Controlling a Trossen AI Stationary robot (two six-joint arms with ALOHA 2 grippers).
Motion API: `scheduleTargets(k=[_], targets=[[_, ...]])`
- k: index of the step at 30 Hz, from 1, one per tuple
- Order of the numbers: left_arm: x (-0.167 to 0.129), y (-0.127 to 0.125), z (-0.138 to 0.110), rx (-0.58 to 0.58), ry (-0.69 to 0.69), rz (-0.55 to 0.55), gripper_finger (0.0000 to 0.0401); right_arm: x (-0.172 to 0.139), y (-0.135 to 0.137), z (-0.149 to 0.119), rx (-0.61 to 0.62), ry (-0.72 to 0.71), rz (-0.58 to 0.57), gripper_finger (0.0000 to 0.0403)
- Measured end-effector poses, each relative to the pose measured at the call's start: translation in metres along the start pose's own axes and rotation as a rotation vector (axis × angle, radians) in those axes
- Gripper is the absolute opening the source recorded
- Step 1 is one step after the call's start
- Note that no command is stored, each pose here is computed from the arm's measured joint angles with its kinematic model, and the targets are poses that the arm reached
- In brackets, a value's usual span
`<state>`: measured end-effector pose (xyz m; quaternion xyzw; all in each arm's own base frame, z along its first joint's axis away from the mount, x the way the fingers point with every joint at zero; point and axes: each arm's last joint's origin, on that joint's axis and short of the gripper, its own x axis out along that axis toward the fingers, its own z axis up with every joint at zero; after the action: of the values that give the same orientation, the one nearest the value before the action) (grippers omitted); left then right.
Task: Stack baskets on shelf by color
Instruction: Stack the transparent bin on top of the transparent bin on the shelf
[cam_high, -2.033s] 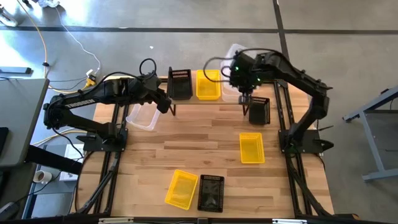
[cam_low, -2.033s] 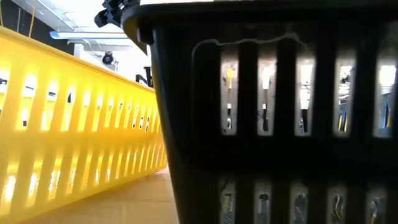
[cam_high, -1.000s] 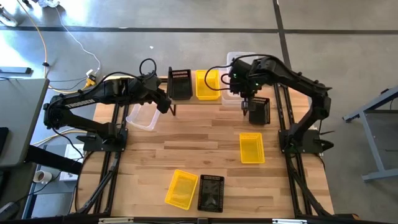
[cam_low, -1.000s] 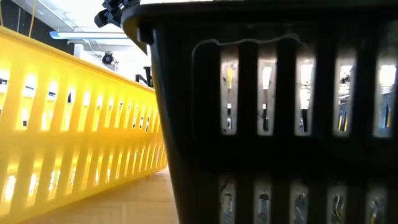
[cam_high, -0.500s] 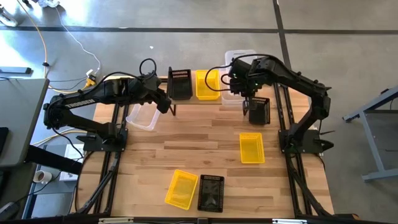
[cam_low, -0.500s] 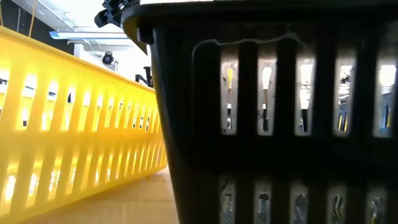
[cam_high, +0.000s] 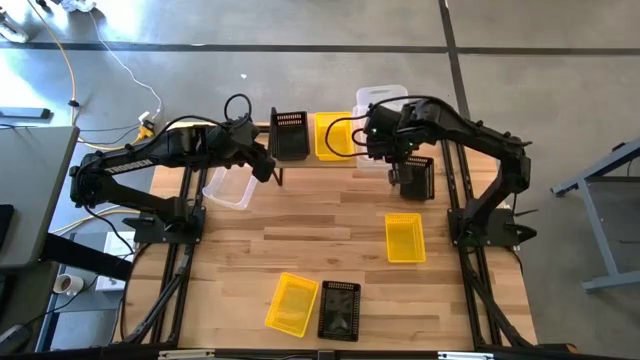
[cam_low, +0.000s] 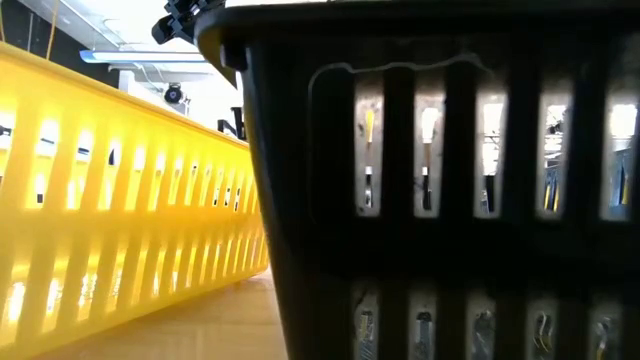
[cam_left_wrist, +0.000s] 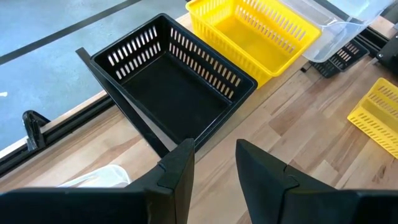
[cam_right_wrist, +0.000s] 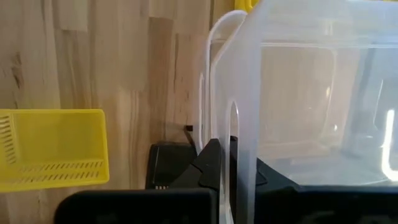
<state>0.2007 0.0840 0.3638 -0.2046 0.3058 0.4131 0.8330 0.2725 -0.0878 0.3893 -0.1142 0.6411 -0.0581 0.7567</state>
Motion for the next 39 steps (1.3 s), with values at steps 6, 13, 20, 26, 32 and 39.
scheduleTargets(k=[6,13,20,26,32,39], targets=[[0.0,0.0,0.0,0.0,0.0,0.0,0.0108,0.0,0.0,0.0,0.003,-0.004,-0.002,0.0],[0.0,0.0,0.0,0.0,0.0,0.0,0.0108,0.0,-0.002,0.003,-0.003,-0.036,-0.006,0.0],[0.0,0.0,0.0,0.001,0.0,0.0,0.0108,0.001,-0.005,0.002,0.026,-0.051,0.018,0.0],[0.0,0.0,0.0,0.001,0.0,0.0,0.0108,0.002,-0.009,0.0,0.056,-0.054,0.033,0.0],[0.0,0.0,0.0,0.002,0.0,0.0,0.0108,0.006,-0.015,-0.001,0.062,-0.039,0.05,0.0],[0.0,0.0,0.0,0.001,0.0,0.0,0.0108,0.01,-0.018,0.002,0.031,-0.034,0.025,0.0]])
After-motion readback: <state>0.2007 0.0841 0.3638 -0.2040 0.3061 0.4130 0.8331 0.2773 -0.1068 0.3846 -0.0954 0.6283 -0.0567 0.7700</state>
